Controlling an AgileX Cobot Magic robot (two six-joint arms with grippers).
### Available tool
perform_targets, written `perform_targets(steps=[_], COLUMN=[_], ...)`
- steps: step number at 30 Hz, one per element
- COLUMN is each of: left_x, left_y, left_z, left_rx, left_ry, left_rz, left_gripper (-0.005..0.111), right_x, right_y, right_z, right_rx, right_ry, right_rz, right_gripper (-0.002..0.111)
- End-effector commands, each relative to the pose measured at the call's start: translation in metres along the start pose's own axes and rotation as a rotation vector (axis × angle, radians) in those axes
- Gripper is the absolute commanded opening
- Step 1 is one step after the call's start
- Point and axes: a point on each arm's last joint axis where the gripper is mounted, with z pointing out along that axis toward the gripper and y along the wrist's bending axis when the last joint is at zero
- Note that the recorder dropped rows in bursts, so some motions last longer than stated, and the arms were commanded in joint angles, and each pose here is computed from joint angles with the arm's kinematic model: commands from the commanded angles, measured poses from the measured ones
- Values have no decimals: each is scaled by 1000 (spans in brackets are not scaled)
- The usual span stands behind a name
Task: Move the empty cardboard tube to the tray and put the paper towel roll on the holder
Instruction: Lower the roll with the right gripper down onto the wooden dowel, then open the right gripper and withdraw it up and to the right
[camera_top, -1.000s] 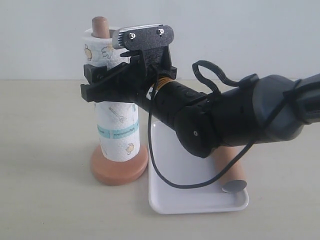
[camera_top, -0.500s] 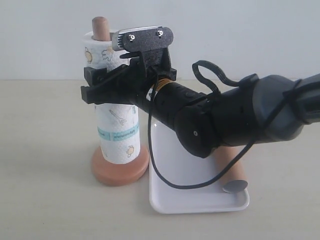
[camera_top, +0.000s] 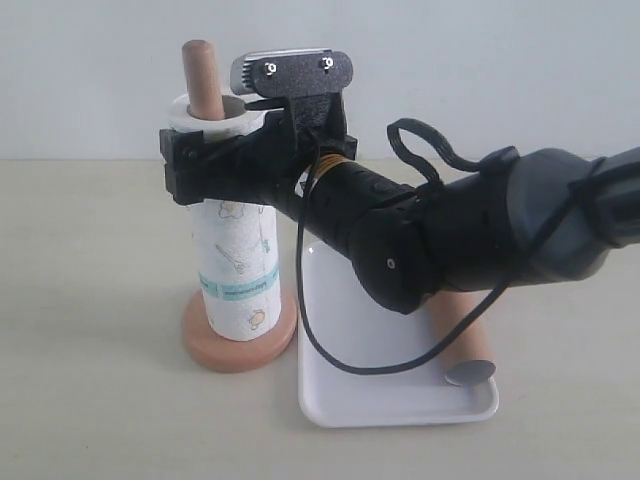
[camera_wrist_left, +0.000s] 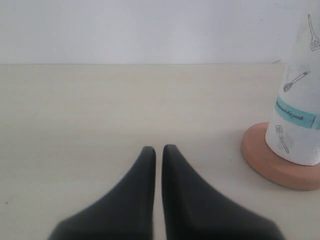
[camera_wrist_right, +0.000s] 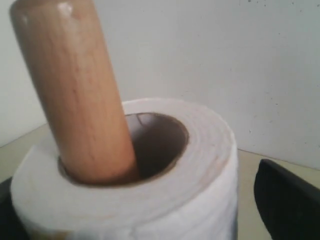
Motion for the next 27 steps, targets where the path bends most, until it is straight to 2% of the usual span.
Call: perform_targets(steps=[1, 11, 16, 27], left_x=[1, 1, 1, 1], left_y=[0, 0, 0, 0], left_z=[0, 0, 0, 0], left_rx=[-1, -1, -1, -1], left_ry=[-1, -1, -1, -1], left_rz=[-3, -3, -3, -3], left_gripper=[4, 4, 4, 4], right_x=[-12, -31, -41, -58], right_y=[1, 7, 11, 14], right_z=[-4, -22, -30, -51], right_rx=[0, -11, -36, -44], right_ry=[-22, 137, 160, 248], right_rz=[19, 19, -29, -27], right_gripper=[101, 101, 101, 101])
